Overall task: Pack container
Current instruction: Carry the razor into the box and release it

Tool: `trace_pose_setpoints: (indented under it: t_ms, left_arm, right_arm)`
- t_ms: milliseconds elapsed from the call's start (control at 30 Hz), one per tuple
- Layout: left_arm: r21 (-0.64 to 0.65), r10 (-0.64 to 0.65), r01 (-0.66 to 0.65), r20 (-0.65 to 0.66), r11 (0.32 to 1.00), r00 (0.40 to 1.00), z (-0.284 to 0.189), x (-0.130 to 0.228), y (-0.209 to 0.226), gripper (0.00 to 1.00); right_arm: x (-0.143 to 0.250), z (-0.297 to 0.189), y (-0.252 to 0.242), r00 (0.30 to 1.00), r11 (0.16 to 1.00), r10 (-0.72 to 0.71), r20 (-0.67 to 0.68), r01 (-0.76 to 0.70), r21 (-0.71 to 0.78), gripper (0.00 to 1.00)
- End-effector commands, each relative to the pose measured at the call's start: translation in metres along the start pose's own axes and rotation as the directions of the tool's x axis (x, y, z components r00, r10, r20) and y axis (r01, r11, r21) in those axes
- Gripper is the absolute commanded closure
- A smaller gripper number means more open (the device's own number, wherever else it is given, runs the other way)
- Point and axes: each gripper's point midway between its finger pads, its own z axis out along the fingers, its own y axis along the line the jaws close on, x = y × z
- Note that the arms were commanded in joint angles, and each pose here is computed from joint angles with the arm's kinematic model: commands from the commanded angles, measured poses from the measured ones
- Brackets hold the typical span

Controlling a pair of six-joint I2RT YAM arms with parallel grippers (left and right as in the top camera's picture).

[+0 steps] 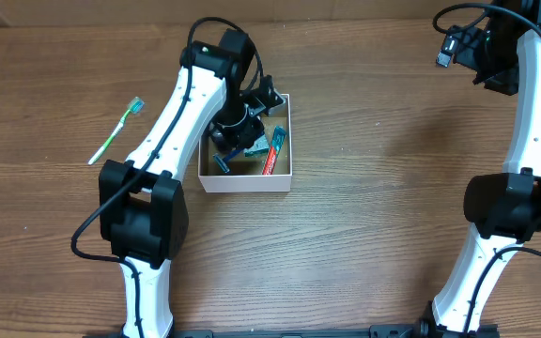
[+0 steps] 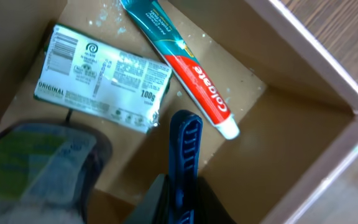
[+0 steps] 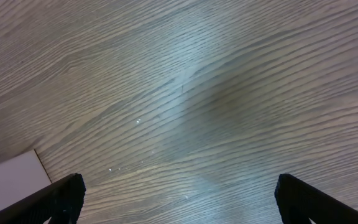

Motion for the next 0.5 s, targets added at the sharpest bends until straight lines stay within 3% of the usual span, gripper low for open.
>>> trace_pose_setpoints:
  t_ms: [0,133,333,467]
  left_arm:
    - [0.001,0.072,-0.072,0.015,0.997,0.997,0.001,0.002,-0.003,0.86]
    - [0.049,0.133,-0.135,0.034,0.99,0.991,0.007,0.0,-0.013,0.62]
    - [0.069,0.13,-0.134,0.053,0.989,0.99,0.005,-0.003,-0.017,0.51]
    - [0.129,0.132,-0.149,0.132,0.98,0.982,-0.024,-0.021,-0.037,0.42]
  right_arm:
    - [0.0,-0.014,0.002,0.999,1.0,-0.01,0.032,0.011,-0.013,0.0]
    - [0.0,-0.014,0.002,0.999,1.0,-0.01,0.032,0.011,-0.013,0.0]
    - [0.0,-0.014,0.002,0.999,1.0,-0.01,0.032,0.011,-0.013,0.0]
    - [0.0,-0.014,0.002,0.999,1.0,-0.01,0.032,0.011,-0.013,0.0]
